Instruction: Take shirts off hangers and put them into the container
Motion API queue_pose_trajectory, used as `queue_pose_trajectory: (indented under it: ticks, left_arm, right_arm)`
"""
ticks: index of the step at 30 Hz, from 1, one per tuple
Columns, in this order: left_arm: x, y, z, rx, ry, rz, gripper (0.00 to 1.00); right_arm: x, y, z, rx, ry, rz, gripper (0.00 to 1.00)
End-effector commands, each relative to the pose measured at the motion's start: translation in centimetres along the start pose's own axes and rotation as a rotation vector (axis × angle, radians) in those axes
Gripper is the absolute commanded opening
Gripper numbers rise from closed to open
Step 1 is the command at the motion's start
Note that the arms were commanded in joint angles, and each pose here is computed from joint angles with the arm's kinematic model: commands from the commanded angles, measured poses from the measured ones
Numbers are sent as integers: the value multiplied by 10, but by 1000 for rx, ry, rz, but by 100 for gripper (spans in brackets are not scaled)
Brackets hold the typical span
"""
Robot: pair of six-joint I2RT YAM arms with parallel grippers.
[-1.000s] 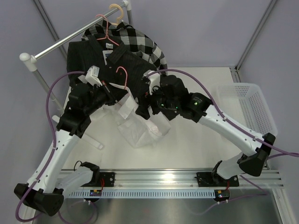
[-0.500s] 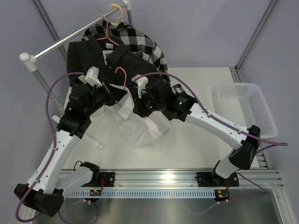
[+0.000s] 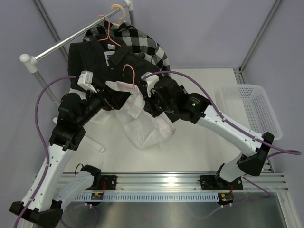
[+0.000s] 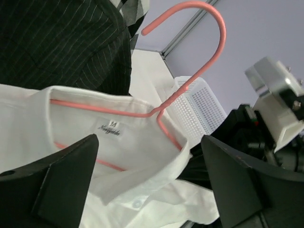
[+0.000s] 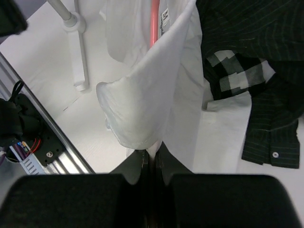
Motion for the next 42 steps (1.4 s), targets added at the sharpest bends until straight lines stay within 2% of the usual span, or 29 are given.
queue_pose_trajectory:
  ticks: [1, 5, 9, 12, 13, 19, 23, 26, 30, 31, 35, 39, 42]
  left_arm:
    - [14, -18, -24, -107, 153, -62, 99]
    - [20, -35, -24, -110, 280, -125, 99]
    - [37, -46, -9, -5, 319, -254, 99]
    - [44, -52, -4, 34, 326, -302, 99]
    - [44, -53, -4, 37, 325, -309, 99]
    - [47, -52, 3, 74, 320, -326, 99]
    - [44, -47, 8, 84, 314, -309, 99]
    - [42, -46, 9, 81, 312, -300, 99]
    - [41, -47, 7, 69, 315, -296, 99]
    - [42, -47, 6, 65, 319, -296, 99]
    - [40, -51, 2, 40, 344, -290, 99]
    - [38, -57, -7, -2, 373, -285, 99]
    - [36, -60, -14, -40, 400, -274, 99]
  right_arm:
    - [45, -64, -15, -88, -33, -136, 0]
    - [67, -119, -25, -138, -57, -211, 0]
    - [95, -186, -37, -203, -56, -355, 0]
    - [116, -231, -51, -284, -82, -454, 0]
    - [128, -256, -54, -303, -76, -520, 0]
    - [169, -343, -62, -368, -106, -795, 0]
    - [182, -372, -58, -358, -171, -907, 0]
    - [179, -358, -47, -296, -235, -875, 0]
    - [158, -302, -36, -216, -305, -709, 0]
    - [145, -277, -31, -177, -323, -637, 0]
    - [112, -237, 3, 55, -405, -556, 0]
    - [79, -217, 22, 186, -431, -499, 0]
    - [50, -183, 27, 235, -421, -394, 0]
Point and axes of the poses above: each gripper's point midway between its finger pads, its own y axis out along the fingers, its own z axis along the line the jaws close on, x = y × z, the point moved 2 cm from there along -y, back along the fingers, and after that the axes turned 9 degrees about -y, right-handed, at the moved point
